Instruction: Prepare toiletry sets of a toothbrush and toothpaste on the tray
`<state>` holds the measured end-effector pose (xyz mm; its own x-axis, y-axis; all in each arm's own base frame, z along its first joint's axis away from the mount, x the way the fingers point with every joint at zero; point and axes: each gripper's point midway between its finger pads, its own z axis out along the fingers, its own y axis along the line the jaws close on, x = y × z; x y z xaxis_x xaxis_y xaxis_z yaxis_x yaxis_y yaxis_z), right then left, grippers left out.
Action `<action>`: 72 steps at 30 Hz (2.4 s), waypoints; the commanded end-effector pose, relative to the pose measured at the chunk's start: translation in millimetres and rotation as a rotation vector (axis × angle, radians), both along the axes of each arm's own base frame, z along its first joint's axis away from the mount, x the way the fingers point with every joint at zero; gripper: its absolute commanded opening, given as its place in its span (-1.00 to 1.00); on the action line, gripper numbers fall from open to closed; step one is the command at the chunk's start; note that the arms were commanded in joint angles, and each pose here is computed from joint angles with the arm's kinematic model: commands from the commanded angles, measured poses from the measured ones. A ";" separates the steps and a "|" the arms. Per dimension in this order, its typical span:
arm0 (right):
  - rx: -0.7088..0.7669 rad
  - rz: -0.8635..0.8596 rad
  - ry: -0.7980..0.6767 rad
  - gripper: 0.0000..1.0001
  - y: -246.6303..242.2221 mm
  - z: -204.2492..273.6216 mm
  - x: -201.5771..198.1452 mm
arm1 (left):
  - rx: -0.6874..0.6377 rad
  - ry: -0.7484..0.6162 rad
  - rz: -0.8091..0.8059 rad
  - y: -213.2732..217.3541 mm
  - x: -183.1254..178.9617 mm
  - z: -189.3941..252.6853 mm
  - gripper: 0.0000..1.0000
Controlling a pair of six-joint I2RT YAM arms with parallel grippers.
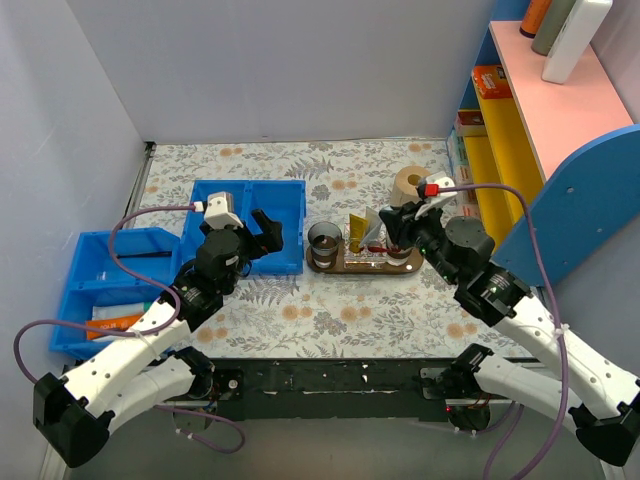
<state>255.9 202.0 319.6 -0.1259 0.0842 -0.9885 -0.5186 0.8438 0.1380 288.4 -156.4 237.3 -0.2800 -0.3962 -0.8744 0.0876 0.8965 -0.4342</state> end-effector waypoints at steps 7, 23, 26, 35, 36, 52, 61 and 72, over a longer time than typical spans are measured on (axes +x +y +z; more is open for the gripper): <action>-0.037 -0.112 -0.072 -0.97 11.7 9.3 14.6 | 0.026 -0.021 0.035 4.1 6.4 11.4 0.96; -0.130 -0.163 -0.069 -0.97 24.4 -23.7 15.3 | 0.020 -0.021 0.033 4.3 5.1 10.8 0.96; -0.134 -0.175 -0.077 -0.97 25.1 -28.0 17.6 | 0.022 -0.020 0.034 4.8 4.8 10.7 0.96; -0.140 -0.175 -0.090 -0.97 32.7 -38.8 20.1 | 0.021 -0.022 0.034 5.3 4.3 10.9 0.96; -0.143 -0.176 -0.090 -0.97 33.6 -40.6 20.6 | 0.022 -0.021 0.034 5.0 4.7 10.7 0.96; -0.302 -0.191 -0.108 -0.97 44.0 -70.8 24.4 | 0.012 -0.023 0.029 3.8 4.2 10.8 0.96; -0.307 -0.193 -0.109 -0.97 47.8 -82.9 23.6 | 0.011 -0.027 0.029 4.3 3.7 12.6 0.96; -0.252 -0.224 -0.098 -0.97 39.4 -93.5 20.8 | 0.011 -0.027 0.033 5.0 4.4 12.1 0.96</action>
<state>274.8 248.2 210.9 -0.0678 -0.2340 -0.9699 -0.3695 0.9089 -0.1934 292.5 -154.1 231.2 -0.2828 -0.3755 -0.8826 0.0637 0.9108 -0.4079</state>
